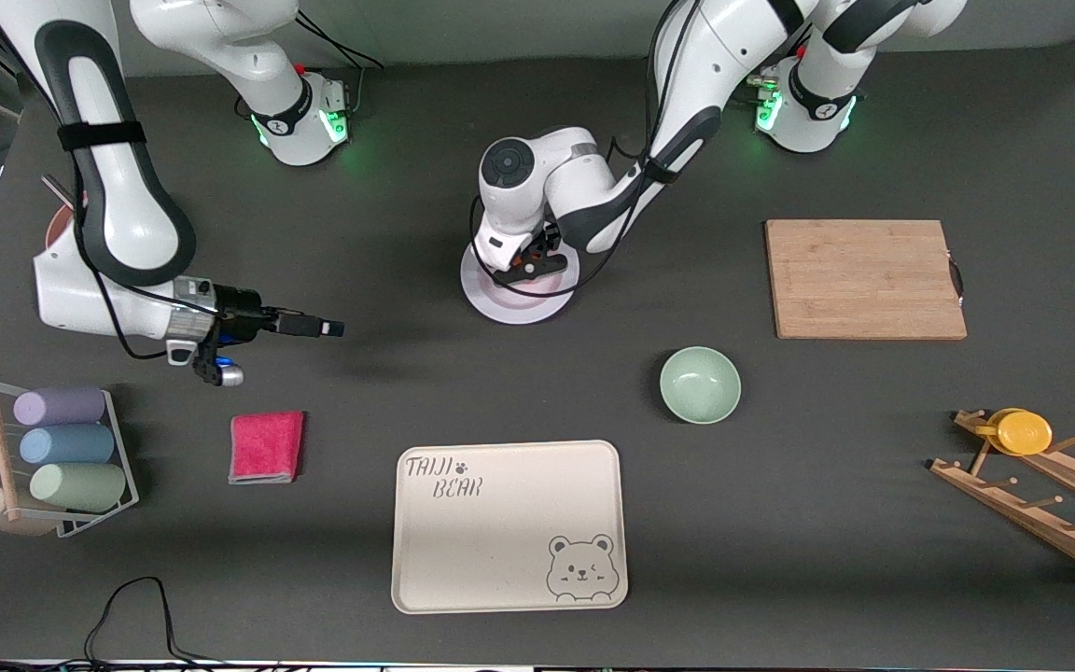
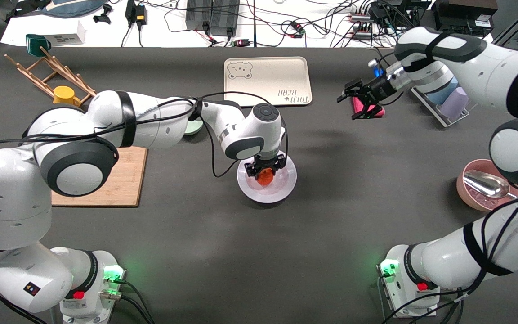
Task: Place orange and plate with both arms
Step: 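Release the orange onto the plate while the right gripper reaches the plate rim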
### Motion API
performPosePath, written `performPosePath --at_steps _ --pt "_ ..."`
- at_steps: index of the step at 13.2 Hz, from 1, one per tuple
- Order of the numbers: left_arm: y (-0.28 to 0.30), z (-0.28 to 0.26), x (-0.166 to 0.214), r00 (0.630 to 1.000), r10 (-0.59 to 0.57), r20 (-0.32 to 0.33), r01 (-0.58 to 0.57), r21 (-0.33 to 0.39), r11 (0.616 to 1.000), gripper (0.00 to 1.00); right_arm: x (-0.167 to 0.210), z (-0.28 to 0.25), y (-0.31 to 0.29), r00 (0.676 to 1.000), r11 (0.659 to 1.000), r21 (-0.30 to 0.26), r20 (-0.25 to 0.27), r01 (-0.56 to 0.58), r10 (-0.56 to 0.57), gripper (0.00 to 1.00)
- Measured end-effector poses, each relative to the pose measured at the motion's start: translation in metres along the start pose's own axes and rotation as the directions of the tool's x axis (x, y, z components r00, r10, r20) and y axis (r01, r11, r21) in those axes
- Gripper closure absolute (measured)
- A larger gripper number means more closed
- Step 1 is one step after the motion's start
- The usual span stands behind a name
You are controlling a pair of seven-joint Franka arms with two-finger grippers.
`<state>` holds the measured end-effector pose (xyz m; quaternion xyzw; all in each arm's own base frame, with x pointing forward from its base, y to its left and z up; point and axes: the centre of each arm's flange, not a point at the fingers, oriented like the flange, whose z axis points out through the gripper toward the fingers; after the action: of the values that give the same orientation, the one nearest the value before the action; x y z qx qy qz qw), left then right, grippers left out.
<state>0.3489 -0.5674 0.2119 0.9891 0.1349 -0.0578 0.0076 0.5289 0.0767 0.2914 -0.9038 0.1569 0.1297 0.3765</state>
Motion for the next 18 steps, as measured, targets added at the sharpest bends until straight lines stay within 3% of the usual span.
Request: performPosePath --at_steps 2,4,7,10,13,18 --pt "0.002 -0.003 0.002 1.000 -0.002 -0.003 0.002 -0.006 1.000 0.32 0.001 0.024 0.019 1.000 0.996 0.088 0.009 0.026 -0.027 0.00" --pt "0.002 -0.004 0.003 1.000 -0.005 -0.004 0.005 -0.008 1.000 0.32 0.001 0.042 0.025 1.000 0.991 0.134 0.016 0.010 -0.012 0.00" --pt "0.002 -0.009 0.012 1.000 -0.024 -0.010 0.024 -0.012 1.000 0.03 -0.008 0.071 0.014 1.000 0.985 0.169 0.021 0.017 -0.021 0.00" --pt "-0.009 -0.041 0.036 0.998 -0.054 -0.031 0.055 0.044 0.997 0.00 -0.020 0.113 0.015 0.997 0.968 0.243 0.007 0.068 -0.072 0.00" --pt "-0.047 -0.122 0.088 1.000 -0.008 -0.021 0.010 0.104 0.995 0.00 -0.037 0.164 0.035 0.994 0.963 0.243 -0.031 0.113 -0.108 0.00" --pt "-0.173 -0.239 0.197 0.994 0.102 0.043 -0.108 0.139 0.984 0.00 -0.053 0.208 0.049 0.970 0.948 0.210 -0.018 0.239 -0.241 0.00"
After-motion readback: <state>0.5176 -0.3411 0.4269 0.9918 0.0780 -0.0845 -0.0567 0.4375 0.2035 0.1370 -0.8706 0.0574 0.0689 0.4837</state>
